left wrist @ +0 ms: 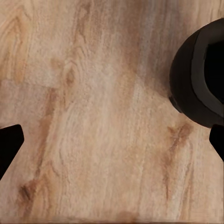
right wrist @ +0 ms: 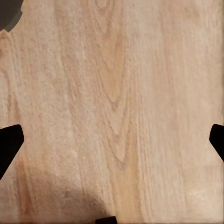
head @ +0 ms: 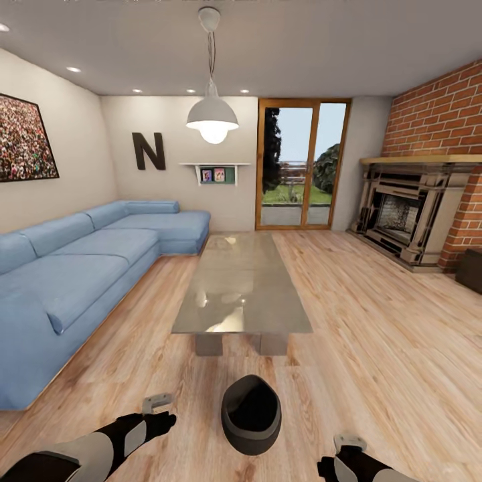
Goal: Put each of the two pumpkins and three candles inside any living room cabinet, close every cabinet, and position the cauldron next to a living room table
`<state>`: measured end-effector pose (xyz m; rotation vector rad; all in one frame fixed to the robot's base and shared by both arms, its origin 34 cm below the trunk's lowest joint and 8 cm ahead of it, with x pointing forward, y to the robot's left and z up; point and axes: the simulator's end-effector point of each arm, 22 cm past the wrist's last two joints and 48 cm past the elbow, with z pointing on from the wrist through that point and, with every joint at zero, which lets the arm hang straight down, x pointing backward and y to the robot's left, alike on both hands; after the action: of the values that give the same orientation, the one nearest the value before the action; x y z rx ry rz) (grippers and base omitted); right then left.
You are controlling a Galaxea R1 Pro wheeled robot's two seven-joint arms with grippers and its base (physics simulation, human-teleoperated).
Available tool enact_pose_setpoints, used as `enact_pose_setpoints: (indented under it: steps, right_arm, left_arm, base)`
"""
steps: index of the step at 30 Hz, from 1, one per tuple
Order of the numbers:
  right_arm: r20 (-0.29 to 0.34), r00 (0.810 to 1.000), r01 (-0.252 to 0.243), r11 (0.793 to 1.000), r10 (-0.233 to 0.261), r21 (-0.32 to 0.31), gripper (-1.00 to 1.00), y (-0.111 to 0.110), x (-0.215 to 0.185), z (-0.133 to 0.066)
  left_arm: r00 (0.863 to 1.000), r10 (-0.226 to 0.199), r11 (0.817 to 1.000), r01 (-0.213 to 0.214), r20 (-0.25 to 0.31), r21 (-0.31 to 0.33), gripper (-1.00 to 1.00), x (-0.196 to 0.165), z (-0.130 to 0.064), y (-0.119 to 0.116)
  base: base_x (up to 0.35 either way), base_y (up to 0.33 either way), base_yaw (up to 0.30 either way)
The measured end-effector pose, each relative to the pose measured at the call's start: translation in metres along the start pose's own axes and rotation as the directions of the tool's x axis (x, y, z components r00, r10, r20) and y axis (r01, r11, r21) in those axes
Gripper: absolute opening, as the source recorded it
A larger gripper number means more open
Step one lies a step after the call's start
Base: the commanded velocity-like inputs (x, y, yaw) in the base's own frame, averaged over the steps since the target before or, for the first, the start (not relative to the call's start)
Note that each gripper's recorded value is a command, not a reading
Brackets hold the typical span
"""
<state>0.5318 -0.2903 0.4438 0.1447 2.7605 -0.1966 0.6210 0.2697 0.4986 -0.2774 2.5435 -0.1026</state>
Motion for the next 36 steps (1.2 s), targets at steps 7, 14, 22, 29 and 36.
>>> enact_pose_setpoints:
  steps: [7,14,22,29,36]
  right_arm:
    - [-0.036,0.999,0.011,1.000,-0.011,0.008,1.00,-0.006,0.024,-0.007]
    - [-0.049,0.999,0.011,1.000,-0.010,0.010,1.00,-0.010,0.053,-0.014]
    - [0.053,0.999,-0.008,1.000,0.007,0.018,1.00,-0.017,0.064,-0.023]
    - [0.068,0.998,-0.010,1.000,0.008,0.029,1.00,-0.027,0.071,-0.033]
    - [0.029,1.000,-0.004,1.000,0.003,0.031,1.00,-0.028,0.087,-0.044]
  left_arm:
    - [0.999,-0.034,0.999,0.034,-0.005,-0.005,1.00,0.019,-0.008,-0.005]
    - [0.999,-0.035,0.999,0.036,0.039,-0.024,1.00,0.026,-0.017,0.003]
    - [0.999,-0.037,0.998,0.035,-0.031,-0.046,1.00,0.066,-0.029,0.015]
    - [0.995,-0.037,0.997,0.031,-0.093,-0.071,1.00,0.106,-0.043,0.032]
    - [0.995,-0.036,0.997,0.029,-0.096,-0.074,1.00,0.101,-0.054,0.033]
  base:
    - [0.000,0.000,0.000]
    - [0.000,0.000,0.000]
    - [0.000,0.000,0.000]
    - [0.000,0.000,0.000]
    - [0.000,0.000,0.000]
